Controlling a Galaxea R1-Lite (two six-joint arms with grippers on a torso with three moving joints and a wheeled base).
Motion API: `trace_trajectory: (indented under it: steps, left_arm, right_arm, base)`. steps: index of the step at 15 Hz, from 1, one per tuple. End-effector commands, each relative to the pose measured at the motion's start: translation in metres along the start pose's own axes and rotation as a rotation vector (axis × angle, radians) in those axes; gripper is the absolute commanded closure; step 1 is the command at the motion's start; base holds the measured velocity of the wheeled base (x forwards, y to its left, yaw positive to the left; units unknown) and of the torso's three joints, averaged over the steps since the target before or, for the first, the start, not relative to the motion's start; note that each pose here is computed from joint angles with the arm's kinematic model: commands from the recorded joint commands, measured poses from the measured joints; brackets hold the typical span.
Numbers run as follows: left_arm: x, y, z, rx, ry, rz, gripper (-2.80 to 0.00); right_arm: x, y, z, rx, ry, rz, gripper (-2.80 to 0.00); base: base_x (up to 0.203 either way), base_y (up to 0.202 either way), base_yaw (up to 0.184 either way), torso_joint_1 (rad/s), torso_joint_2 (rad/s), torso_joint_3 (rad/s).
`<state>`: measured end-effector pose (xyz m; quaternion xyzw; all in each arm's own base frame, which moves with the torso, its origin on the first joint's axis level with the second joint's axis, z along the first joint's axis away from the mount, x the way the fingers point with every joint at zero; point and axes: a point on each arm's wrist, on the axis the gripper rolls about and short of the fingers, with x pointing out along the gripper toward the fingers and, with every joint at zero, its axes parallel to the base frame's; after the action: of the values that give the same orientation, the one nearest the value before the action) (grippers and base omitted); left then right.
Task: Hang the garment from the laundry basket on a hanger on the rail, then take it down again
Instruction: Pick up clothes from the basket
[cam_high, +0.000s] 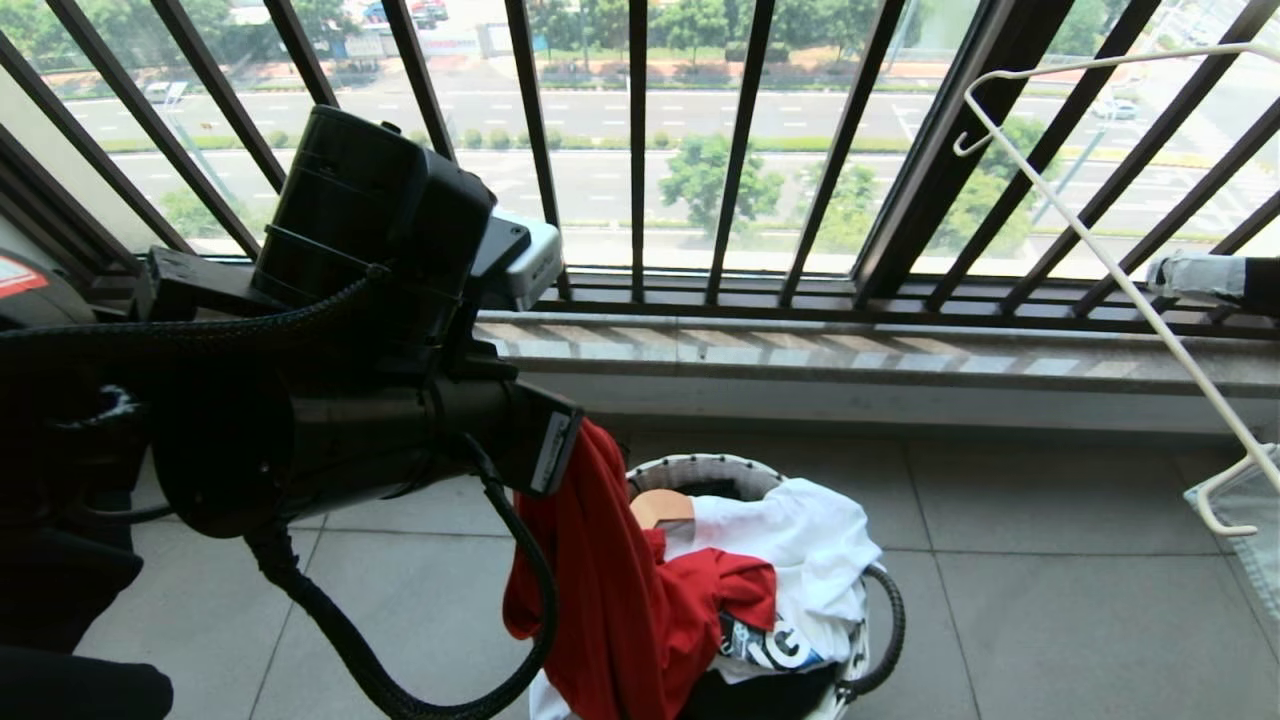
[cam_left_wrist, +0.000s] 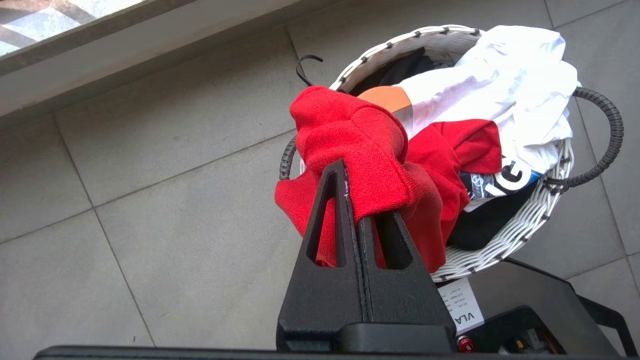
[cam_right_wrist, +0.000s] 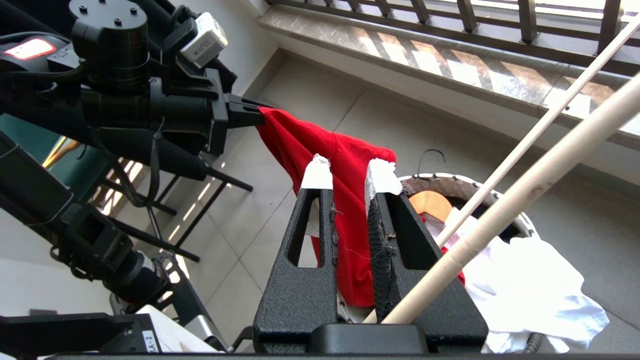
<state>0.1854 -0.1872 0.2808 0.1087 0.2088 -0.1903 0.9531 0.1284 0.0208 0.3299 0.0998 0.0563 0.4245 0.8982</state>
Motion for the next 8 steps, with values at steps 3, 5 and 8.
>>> trace_trajectory:
  steps: [3, 5, 8]
  left_arm:
    - [-0.0099, 0.0064, 0.0049, -0.022, -0.031, 0.009, 0.00]
    - [-0.0080, 0.0078, 0.0038, -0.024, -0.025, 0.019, 0.00]
    - [-0.0031, 0.0127, 0.0034, -0.055, -0.018, 0.042, 0.00]
  right_arm:
    - [-0.0034, 0.0035, -0.0030, 0.009, 0.007, 0.001, 0.00]
    - [-0.0033, 0.0033, -0.0027, 0.007, 0.004, -0.005, 0.00]
    - [-0.0017, 0.0019, 0.0015, -0.012, -0.014, -0.023, 0.00]
  base:
    - [0.000, 0.000, 0.000, 0.005, 0.00, 0.204]
    - [0.000, 0.000, 0.000, 0.003, 0.00, 0.207]
    - [0.000, 0.000, 0.000, 0.002, 0.00, 0.202]
